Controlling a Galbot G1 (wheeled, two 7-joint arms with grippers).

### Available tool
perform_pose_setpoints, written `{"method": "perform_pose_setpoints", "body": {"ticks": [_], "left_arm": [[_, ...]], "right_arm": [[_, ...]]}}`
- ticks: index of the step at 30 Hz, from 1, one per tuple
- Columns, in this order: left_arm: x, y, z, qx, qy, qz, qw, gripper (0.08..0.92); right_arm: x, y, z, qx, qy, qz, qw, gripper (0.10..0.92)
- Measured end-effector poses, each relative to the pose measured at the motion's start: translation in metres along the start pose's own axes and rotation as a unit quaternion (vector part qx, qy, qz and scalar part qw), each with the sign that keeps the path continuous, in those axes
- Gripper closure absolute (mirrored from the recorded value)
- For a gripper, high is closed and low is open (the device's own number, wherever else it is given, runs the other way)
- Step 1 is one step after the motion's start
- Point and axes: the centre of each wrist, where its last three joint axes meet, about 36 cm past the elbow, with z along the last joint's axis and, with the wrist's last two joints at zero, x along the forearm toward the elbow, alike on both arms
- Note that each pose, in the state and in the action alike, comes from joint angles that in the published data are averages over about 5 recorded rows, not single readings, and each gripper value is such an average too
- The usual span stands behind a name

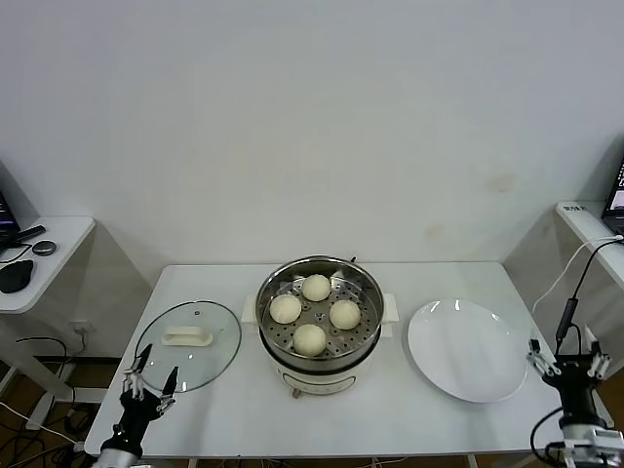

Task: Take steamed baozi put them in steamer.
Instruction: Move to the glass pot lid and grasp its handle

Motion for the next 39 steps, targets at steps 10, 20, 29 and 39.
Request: {"method": "perform_pose_setpoints", "body": {"ticks": [10, 20, 29, 39], "left_arm": [[-0.054, -0.012, 0.04, -0.128, -0.039, 0.03, 0.991, 0.177], [-0.102, -0.018, 0.064, -0.169, -0.038, 0.047, 0.984, 0.177], [-0.134, -0.022, 0.076, -0.183, -0.033, 0.057, 0.981, 0.177], [-0.167, -0.022, 0.079, -0.189, -0.032, 0.059, 0.98, 0.188]], "right_arm": [[0.021, 0.001, 0.013, -0.003, 0.025, 0.012, 1.0, 0.2], [0.028, 0.009, 0.017, -0.008, 0.035, 0.013, 0.999, 0.2], [0.032, 0.008, 0.019, -0.008, 0.04, 0.016, 0.999, 0.2], [0.036, 0.008, 0.025, -0.007, 0.045, 0.016, 0.999, 0.2]]}}
